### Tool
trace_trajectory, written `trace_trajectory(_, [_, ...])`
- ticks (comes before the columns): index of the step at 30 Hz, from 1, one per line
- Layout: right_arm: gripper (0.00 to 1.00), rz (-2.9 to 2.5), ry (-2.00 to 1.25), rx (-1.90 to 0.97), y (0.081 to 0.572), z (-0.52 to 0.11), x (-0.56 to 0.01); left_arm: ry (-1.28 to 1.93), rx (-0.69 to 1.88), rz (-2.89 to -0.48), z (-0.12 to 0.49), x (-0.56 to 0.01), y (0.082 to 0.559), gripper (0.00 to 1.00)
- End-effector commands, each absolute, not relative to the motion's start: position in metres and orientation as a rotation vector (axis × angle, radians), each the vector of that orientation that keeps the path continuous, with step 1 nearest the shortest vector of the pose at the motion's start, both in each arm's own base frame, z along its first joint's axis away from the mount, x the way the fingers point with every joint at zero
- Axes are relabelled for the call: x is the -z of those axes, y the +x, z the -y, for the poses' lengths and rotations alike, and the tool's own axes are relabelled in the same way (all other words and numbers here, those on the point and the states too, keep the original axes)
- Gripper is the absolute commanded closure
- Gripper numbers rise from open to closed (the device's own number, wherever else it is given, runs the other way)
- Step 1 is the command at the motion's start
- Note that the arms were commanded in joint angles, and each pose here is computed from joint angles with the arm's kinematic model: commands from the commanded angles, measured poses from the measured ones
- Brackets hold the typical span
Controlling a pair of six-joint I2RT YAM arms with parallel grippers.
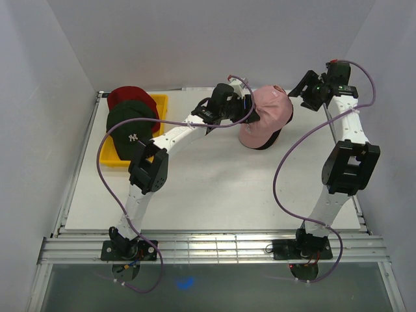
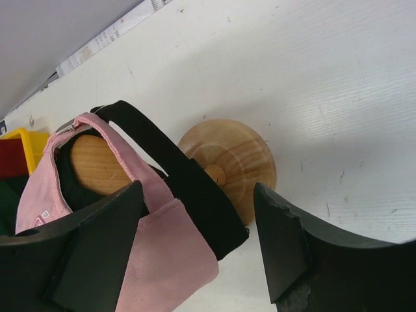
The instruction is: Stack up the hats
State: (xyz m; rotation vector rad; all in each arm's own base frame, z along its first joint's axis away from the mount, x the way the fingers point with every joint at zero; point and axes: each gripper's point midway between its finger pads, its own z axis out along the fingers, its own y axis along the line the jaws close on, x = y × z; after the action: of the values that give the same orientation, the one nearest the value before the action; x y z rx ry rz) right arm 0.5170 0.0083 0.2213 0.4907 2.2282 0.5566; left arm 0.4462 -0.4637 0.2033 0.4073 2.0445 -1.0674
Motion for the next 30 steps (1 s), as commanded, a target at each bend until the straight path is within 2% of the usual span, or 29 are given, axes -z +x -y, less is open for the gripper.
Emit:
trace_trajectory(1, [0.26, -2.213, 0.478, -0.517, 0.524, 0.000, -0.217, 0.416, 1.083, -1.983, 0.457, -0.249, 0.436, 0.43])
trace_trajectory(10, [0.32, -2.257, 0.520, -0.476, 0.524, 0.011, -0.192, 0.419, 1.081, -1.990, 0.457, -0.247, 0.435, 0.43])
trace_trajectory(21, [0.31, -2.149, 0.504, -0.501, 0.525, 0.014, -0.239, 0.426, 1.079, -1.986, 0.456, -0.250, 0.434, 0.43])
trace_trajectory(30, [0.30, -2.107, 0.467, -0.600, 0.521, -0.001, -0.251, 0.422, 1.086, -1.979, 0.457, -0.253, 0.433, 0.43])
